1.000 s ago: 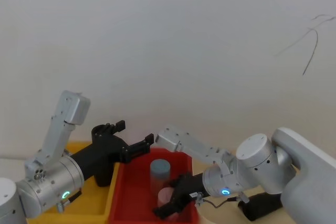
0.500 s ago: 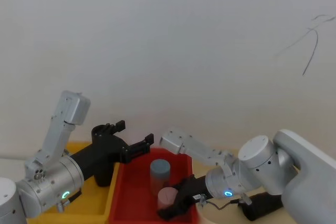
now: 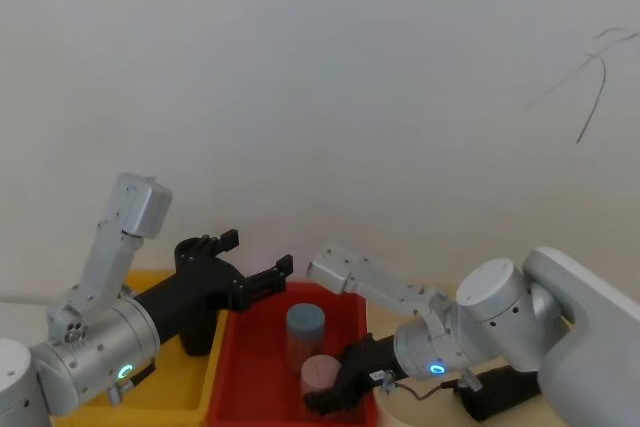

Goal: Pick up the garbage bag with the one hand and transfer it to the other hand.

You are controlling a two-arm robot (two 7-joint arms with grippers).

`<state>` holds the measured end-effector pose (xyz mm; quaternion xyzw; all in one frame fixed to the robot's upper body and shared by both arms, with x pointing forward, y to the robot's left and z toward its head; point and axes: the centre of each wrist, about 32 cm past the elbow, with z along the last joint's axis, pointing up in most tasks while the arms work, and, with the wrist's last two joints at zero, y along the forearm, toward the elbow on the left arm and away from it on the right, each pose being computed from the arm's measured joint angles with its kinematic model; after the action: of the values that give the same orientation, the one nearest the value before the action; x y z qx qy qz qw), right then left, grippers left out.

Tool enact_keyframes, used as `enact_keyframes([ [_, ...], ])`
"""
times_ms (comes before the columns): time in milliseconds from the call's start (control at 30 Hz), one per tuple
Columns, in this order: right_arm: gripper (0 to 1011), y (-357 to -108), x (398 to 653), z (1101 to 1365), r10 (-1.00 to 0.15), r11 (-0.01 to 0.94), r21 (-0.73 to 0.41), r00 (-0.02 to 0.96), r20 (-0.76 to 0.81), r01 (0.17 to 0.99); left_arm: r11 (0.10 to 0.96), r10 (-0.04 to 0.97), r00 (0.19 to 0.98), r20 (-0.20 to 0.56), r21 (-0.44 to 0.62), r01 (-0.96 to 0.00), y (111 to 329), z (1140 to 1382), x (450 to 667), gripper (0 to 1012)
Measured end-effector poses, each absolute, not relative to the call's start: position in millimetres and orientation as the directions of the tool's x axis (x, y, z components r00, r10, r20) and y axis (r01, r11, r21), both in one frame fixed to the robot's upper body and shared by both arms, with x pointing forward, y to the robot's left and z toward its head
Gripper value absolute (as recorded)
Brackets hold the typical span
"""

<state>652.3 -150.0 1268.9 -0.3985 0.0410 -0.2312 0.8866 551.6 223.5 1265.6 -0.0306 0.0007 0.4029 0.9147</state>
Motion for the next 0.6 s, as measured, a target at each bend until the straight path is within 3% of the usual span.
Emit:
enact_keyframes([
  [300, 676, -156.5, 645.3, 1275.1, -0.486, 0.597, -0.680, 0.866, 0.114, 0.425, 0.673, 0.737, 0.675, -0.026, -0.055, -0.737, 223.5, 1265.6, 551.6, 1000],
  [600, 677, -174.5, 630.3, 1298.6, -0.575, 0.619, -0.580, 0.808, 0.125, 0.530, 0.673, 0.737, 0.675, -0.026, -0.055, -0.737, 223.5, 1265.6, 551.6, 1000],
])
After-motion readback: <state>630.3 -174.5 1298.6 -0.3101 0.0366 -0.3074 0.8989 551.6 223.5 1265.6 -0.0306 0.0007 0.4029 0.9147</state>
